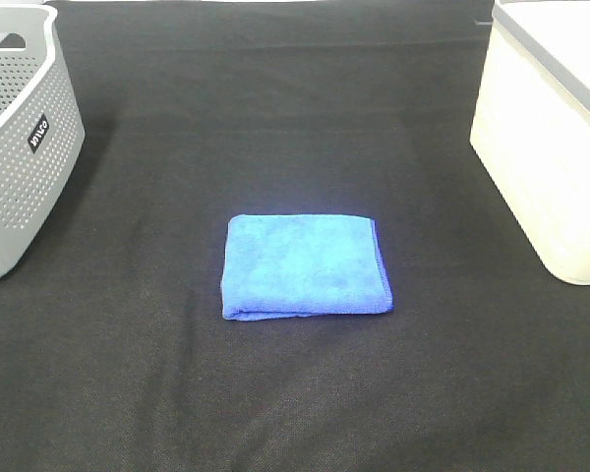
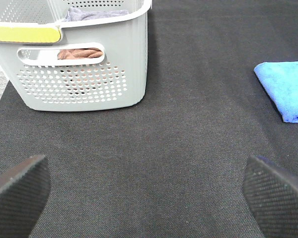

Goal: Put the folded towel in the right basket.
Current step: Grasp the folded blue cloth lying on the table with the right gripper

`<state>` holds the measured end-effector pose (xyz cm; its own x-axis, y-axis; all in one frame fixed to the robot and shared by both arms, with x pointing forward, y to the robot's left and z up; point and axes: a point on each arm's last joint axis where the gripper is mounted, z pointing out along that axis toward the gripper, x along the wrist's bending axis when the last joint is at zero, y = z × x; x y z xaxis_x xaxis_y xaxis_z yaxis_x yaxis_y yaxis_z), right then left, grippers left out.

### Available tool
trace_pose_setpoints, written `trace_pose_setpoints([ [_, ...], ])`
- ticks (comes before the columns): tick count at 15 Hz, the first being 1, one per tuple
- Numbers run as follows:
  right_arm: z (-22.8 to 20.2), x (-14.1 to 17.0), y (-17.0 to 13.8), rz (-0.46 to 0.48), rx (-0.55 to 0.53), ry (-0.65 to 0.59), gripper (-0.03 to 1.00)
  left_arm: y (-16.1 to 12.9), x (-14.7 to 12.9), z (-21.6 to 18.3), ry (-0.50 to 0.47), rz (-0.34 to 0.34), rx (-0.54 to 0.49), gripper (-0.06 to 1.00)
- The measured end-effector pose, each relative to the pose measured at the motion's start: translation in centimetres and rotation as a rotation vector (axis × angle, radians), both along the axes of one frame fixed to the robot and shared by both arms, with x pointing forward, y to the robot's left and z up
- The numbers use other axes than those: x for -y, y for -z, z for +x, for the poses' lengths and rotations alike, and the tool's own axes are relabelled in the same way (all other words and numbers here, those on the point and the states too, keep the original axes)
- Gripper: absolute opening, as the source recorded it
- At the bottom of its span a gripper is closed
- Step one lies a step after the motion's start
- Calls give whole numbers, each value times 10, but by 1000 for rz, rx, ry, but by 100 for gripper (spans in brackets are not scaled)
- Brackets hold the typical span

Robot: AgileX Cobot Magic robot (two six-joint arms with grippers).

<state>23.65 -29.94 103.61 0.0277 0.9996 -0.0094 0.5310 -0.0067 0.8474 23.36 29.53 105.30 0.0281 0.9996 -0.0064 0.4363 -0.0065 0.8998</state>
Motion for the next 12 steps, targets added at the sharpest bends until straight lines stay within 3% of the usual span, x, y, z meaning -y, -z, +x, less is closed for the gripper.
trace_pose_setpoints([
  [12,0,0,0,0,0,0,96,0,0,0,0,0,0,98],
])
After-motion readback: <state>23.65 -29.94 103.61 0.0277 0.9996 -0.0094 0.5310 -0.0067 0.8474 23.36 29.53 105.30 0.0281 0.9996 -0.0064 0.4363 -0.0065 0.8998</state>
